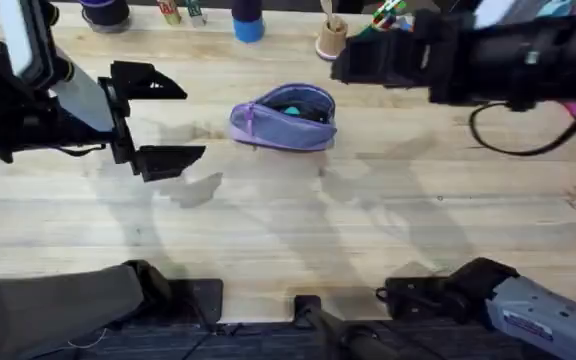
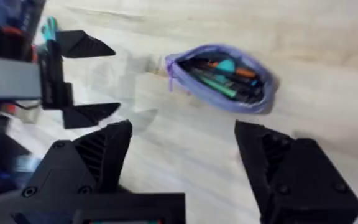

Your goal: Unzip the bag, pick up the pens from the table one at a time and place them inside, then zip the bag closed.

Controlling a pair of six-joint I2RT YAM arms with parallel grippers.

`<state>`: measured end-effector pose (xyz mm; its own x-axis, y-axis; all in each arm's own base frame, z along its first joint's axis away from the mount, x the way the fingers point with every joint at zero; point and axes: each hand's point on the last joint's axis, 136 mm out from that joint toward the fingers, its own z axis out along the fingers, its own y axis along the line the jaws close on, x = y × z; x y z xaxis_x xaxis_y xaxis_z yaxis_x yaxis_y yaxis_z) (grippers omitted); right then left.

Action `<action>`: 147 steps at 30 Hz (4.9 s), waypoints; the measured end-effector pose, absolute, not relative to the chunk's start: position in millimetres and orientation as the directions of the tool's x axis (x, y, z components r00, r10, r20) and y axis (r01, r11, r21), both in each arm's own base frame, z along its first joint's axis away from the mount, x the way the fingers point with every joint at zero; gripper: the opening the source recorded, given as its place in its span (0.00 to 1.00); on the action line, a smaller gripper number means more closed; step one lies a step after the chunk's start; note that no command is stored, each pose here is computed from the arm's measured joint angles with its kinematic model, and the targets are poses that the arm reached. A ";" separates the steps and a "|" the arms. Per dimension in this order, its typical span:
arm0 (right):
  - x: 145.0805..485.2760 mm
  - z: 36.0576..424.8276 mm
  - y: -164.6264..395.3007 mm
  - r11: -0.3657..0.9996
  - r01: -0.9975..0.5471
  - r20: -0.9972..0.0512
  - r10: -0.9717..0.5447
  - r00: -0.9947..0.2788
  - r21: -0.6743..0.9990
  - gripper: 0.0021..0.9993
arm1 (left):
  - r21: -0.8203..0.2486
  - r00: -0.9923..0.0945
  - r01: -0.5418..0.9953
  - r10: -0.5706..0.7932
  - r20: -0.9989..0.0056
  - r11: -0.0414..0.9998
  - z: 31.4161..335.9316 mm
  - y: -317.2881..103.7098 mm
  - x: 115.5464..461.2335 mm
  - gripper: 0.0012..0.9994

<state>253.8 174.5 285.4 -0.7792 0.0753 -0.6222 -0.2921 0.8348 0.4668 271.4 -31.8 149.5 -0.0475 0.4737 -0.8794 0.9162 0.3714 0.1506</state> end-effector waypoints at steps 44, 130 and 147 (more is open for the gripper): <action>271.0 201.5 306.6 0.857 -0.156 -0.493 0.126 -0.861 0.491 1.00 | 0.151 -0.047 0.916 0.474 -0.879 0.371 149.4 -31.8 271.4 0.99; 352.9 98.2 334.6 0.919 -0.047 -0.574 0.204 -0.793 0.391 0.03 | 0.151 -0.047 0.916 0.474 -0.879 0.371 149.4 -31.8 271.4 0.99; 355.0 145.8 324.8 0.895 -0.079 -0.608 0.231 -0.760 0.439 0.03 | 0.151 -0.047 0.916 0.474 -0.879 0.371 149.4 -31.8 271.4 0.99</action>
